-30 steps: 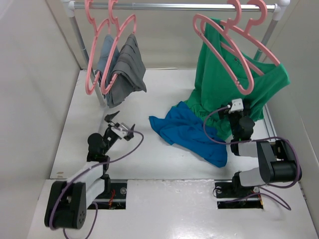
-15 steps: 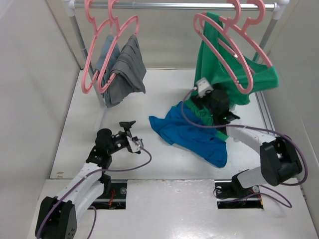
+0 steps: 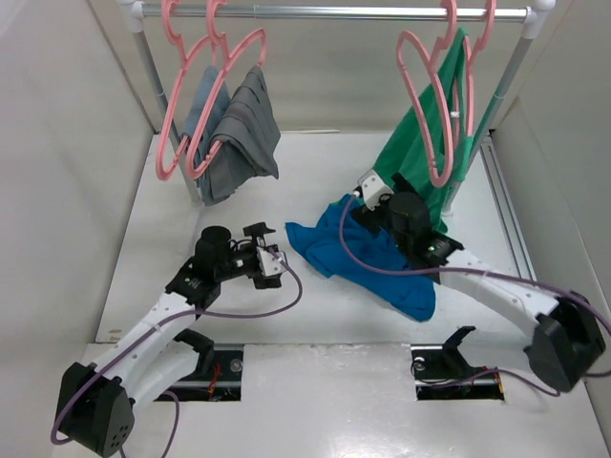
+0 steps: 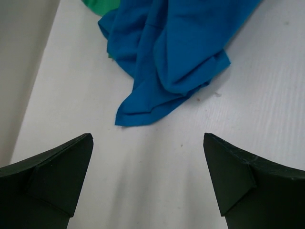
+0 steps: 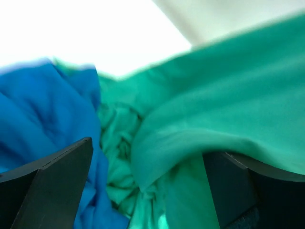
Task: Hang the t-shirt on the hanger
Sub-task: Grab a hanger with the right arm
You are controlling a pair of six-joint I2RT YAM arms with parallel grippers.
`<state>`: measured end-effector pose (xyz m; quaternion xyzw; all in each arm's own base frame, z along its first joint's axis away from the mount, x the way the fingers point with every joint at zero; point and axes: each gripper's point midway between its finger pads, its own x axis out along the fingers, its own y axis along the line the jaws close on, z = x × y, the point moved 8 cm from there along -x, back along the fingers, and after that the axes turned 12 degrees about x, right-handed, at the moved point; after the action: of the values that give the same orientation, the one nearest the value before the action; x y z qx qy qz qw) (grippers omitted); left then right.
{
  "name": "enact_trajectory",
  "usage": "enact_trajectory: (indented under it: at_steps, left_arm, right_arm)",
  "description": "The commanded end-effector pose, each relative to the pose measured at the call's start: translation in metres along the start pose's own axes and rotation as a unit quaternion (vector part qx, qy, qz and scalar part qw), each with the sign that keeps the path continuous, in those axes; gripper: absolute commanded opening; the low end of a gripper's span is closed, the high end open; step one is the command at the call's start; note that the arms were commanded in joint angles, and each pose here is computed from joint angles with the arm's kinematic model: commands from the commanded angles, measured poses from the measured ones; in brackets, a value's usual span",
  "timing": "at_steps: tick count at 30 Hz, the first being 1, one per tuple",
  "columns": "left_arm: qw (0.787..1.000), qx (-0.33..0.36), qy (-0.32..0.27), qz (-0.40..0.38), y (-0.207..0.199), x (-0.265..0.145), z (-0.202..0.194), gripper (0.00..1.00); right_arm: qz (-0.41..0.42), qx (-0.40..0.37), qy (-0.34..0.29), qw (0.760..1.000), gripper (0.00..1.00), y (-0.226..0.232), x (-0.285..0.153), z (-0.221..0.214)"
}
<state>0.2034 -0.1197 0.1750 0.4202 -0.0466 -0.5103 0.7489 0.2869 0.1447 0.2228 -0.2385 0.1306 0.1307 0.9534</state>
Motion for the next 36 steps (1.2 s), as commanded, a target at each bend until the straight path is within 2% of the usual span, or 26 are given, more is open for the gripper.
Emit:
enact_trajectory:
  at_steps: [1, 4, 9, 11, 13, 16, 20, 23, 29, 32, 36]
  left_arm:
    - [0.999, -0.039, -0.024, 0.003, 0.003, 0.006, 0.013, 1.00]
    - [0.997, -0.068, -0.045, 0.014, 0.007, 0.013, 0.020, 1.00]
    - [0.991, -0.108, -0.076, 0.002, 0.008, 0.030, 0.021, 1.00]
    - [0.989, -0.110, -0.094, 0.006, 0.016, 0.037, 0.027, 0.96]
    - [0.989, -0.122, -0.084, -0.005, 0.018, 0.049, 0.024, 0.89]
    - [0.989, -0.130, -0.072, -0.008, 0.015, 0.060, 0.021, 0.85]
    - [0.991, -0.117, -0.067, 0.001, 0.016, 0.060, 0.018, 0.85]
    - [0.991, -0.120, -0.058, 0.004, 0.013, 0.060, 0.015, 0.86]
    - [0.991, -0.116, -0.065, 0.019, 0.017, 0.060, 0.016, 0.87]
    - [0.988, -0.130, -0.076, 0.016, 0.019, 0.063, 0.019, 0.87]
    - [0.983, -0.157, -0.089, 0.009, 0.021, 0.066, 0.025, 0.84]
  right_arm:
    - [0.051, 0.044, -0.067, 0.996, 1.00, -0.001, -0.025, 0.020]
    - [0.064, 0.042, -0.065, 0.995, 1.00, 0.002, -0.039, 0.014]
    - [0.132, 0.020, -0.054, 0.990, 1.00, 0.017, -0.061, 0.010]
    - [0.151, 0.011, -0.062, 0.986, 1.00, 0.027, -0.071, 0.016]
    - [0.152, 0.004, -0.062, 0.986, 1.00, 0.029, -0.079, 0.019]
    - [0.156, -0.004, -0.075, 0.985, 1.00, 0.034, -0.093, 0.034]
    - [0.103, 0.039, -0.076, 0.991, 1.00, 0.015, -0.105, 0.035]
    - [0.097, 0.058, -0.108, 0.988, 1.00, 0.006, -0.116, 0.037]
    - [0.115, 0.055, -0.110, 0.986, 1.00, 0.002, -0.123, 0.049]
    - [0.119, 0.057, -0.114, 0.985, 1.00, -0.006, -0.130, 0.068]
    - [0.160, 0.029, -0.105, 0.981, 1.00, -0.007, -0.139, 0.072]
